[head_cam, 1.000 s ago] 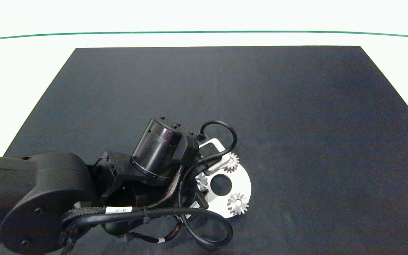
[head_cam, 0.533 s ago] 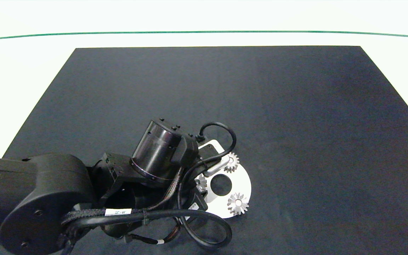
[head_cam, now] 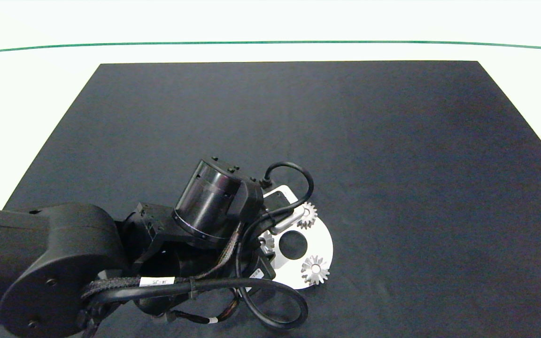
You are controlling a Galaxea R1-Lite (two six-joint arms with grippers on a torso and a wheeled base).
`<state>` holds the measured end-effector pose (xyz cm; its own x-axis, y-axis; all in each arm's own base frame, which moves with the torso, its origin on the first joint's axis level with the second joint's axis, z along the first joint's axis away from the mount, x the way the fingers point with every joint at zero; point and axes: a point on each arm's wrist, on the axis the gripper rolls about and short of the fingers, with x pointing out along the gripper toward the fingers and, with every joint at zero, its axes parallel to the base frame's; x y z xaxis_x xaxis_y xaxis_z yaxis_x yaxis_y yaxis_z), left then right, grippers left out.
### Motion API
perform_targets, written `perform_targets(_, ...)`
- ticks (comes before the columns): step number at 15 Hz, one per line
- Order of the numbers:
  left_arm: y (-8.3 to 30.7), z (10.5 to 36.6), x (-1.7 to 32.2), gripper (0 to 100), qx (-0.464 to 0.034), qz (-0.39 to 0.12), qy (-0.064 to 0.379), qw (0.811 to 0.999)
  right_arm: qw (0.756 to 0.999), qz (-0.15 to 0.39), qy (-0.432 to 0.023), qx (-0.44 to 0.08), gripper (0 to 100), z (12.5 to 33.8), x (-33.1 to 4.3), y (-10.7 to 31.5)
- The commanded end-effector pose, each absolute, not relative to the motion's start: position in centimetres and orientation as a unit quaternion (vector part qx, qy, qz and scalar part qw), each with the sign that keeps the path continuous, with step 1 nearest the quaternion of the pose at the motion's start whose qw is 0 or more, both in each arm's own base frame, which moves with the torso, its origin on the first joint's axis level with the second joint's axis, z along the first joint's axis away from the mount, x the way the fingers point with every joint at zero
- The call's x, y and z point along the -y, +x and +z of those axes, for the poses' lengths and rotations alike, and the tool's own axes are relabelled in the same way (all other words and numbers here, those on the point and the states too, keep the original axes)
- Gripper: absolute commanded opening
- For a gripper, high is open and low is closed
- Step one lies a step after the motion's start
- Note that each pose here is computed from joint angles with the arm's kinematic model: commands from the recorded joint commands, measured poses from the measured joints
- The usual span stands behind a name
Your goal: Install three planetary gears onto the carrier pins
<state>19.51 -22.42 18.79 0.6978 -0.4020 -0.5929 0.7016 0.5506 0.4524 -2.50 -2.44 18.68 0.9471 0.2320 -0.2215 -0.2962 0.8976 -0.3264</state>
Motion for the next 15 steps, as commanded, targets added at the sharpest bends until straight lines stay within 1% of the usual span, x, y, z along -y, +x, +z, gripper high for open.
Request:
perform_targets(1, 19.6, 18.7, 22.5, 100, -0.217, -0.323, 0.349, 0.853, 0.970, 0.135, -0.182, -0.088, 100, 18.6, 2.5, -2.6)
perform_targets(5, 19.5, 18.8, 22.3, 100, -0.218, -0.322, 0.348, 0.853, 0.970, 0.135, -0.182, -0.089, 100, 18.6, 2.5, -2.5)
perform_targets(7, 18.7, 19.8, 21.2, 100, -0.207, -0.318, 0.332, 0.864, 0.970, 0.134, -0.182, -0.091, 100, 18.6, 2.4, -2.5)
perform_targets(8, 18.5, 21.5, 18.9, 100, -0.192, -0.294, 0.312, 0.883, 0.970, 0.130, -0.183, -0.095, 100, 18.8, 2.3, -2.3)
perform_targets(9, 18.4, 22.0, 16.9, 100, -0.192, -0.270, 0.303, 0.894, 0.969, 0.130, -0.185, -0.101, 100, 18.8, 2.2, -2.1)
perform_targets(12, 16.3, 21.3, 10.9, 100, -0.212, -0.197, 0.267, 0.919, 0.968, 0.123, -0.189, -0.113, 100, 18.9, 1.9, -1.7)
perform_targets(14, 14.1, 21.8, 6.4, 100, -0.197, -0.117, 0.237, 0.944, 0.970, 0.103, -0.187, -0.118, 100, 18.8, 1.8, -1.8)
perform_targets(15, 12.6, 22.2, 4.6, 100, -0.180, -0.080, 0.221, 0.955, 0.972, 0.080, -0.184, -0.120, 100, 18.7, 1.8, -2.1)
